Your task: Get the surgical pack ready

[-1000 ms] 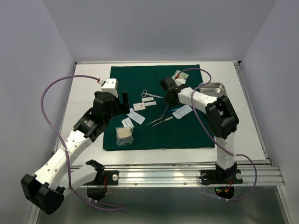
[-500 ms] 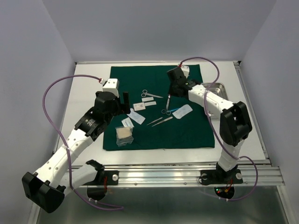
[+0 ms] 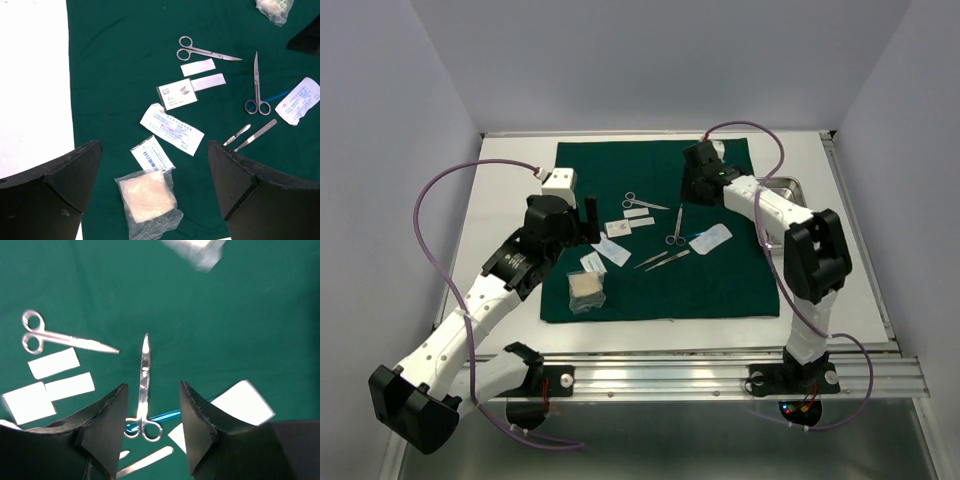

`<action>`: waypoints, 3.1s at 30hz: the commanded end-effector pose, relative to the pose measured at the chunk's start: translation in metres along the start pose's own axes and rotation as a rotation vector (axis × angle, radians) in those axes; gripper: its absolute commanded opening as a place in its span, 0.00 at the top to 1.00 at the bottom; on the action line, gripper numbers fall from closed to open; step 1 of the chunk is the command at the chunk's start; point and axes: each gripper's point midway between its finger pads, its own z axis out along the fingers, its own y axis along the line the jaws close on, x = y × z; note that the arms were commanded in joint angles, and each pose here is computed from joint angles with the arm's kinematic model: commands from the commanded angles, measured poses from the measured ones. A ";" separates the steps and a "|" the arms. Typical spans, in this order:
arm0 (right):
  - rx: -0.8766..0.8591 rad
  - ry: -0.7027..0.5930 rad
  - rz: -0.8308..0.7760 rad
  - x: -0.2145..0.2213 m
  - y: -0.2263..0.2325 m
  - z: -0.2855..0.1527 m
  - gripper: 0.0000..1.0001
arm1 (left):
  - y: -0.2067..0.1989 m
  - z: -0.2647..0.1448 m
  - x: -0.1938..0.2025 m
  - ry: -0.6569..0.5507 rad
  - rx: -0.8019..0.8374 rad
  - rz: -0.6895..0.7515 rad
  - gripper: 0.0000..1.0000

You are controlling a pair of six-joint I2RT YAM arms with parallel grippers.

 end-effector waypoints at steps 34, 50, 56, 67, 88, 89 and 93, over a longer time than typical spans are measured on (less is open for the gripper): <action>0.071 0.127 -0.094 0.070 0.031 0.034 0.92 | 0.006 -0.001 -0.010 -0.043 -0.028 -0.010 0.01; 0.037 -0.023 -0.091 -0.019 -0.004 -0.026 0.99 | 0.005 -0.006 -0.013 -0.056 -0.015 -0.014 0.01; 0.113 -0.041 -0.067 -0.054 -0.097 -0.038 0.99 | 0.004 -0.008 -0.013 -0.065 -0.001 -0.016 0.01; 0.449 -0.019 -0.134 -0.060 -0.228 -0.035 0.99 | 0.002 -0.007 -0.017 -0.065 0.001 -0.013 0.01; 0.336 -0.032 -0.253 -0.030 -0.223 -0.002 0.29 | 0.001 -0.002 -0.018 -0.053 -0.014 -0.021 0.01; 0.329 -0.051 -0.243 -0.037 -0.220 -0.007 0.26 | 0.001 -0.002 -0.018 -0.053 -0.014 -0.019 0.01; 0.280 -0.112 -0.207 -0.058 -0.193 -0.021 0.24 | 0.002 -0.001 -0.017 -0.047 -0.020 -0.021 0.01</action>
